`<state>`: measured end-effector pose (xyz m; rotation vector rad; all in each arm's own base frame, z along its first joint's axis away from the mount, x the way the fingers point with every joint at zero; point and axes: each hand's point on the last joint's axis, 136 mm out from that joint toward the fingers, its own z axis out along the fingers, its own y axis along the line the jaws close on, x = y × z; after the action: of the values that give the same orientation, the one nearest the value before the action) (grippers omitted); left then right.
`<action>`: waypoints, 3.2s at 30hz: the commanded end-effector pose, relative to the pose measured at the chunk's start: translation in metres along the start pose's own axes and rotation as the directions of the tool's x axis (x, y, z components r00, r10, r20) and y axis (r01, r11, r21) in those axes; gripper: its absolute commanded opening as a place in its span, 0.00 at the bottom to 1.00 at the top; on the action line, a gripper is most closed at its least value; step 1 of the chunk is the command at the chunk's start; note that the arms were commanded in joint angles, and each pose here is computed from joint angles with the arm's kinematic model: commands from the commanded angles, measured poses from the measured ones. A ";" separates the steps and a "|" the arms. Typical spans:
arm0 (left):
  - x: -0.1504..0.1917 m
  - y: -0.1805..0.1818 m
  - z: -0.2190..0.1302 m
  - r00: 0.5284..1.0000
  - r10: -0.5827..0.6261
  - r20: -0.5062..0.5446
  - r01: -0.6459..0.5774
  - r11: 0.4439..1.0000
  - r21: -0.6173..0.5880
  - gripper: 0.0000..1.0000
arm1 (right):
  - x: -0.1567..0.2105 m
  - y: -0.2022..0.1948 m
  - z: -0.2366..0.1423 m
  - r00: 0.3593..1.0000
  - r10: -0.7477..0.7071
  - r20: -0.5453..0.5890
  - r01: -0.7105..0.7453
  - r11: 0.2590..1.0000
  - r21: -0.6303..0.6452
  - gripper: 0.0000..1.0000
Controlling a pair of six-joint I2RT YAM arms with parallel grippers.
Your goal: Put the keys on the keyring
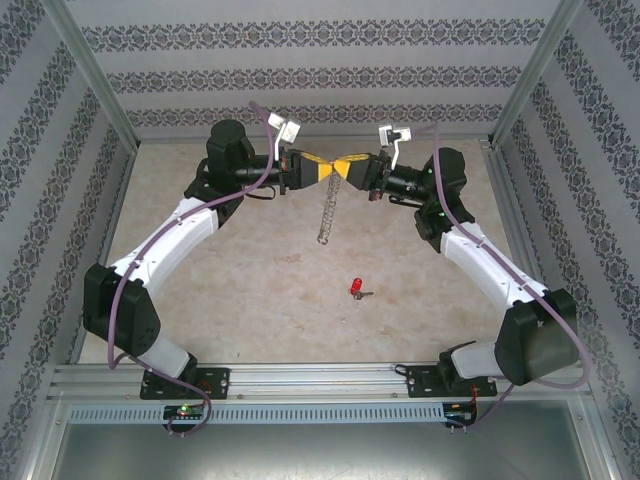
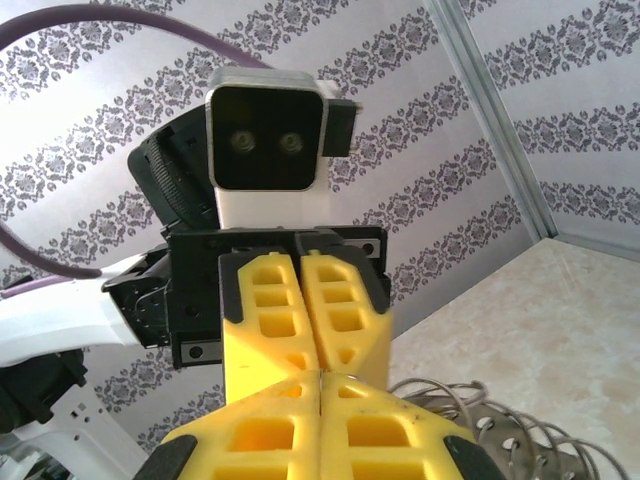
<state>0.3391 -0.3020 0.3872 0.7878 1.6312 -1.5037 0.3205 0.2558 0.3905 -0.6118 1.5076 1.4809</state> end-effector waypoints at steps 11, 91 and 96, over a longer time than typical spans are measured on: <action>0.003 -0.006 -0.008 0.979 0.129 -0.157 -0.147 0.983 -0.108 0.00 | -0.010 -0.009 -0.029 0.998 0.014 0.053 -0.017 0.998 0.059 0.36; 0.041 -0.008 0.001 0.907 0.171 -0.385 -0.218 0.973 -0.081 0.00 | 0.048 0.006 0.000 0.984 0.104 -0.144 -0.113 0.992 -0.056 0.26; 0.043 -0.007 0.004 0.909 0.168 -0.382 -0.211 0.975 -0.072 0.00 | 0.048 0.004 0.004 0.982 0.106 -0.154 -0.117 0.991 -0.062 0.11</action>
<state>0.3181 -0.2991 0.3418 1.1481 1.9153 -1.1239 0.2977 0.2660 0.3378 -0.6453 1.6891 1.6188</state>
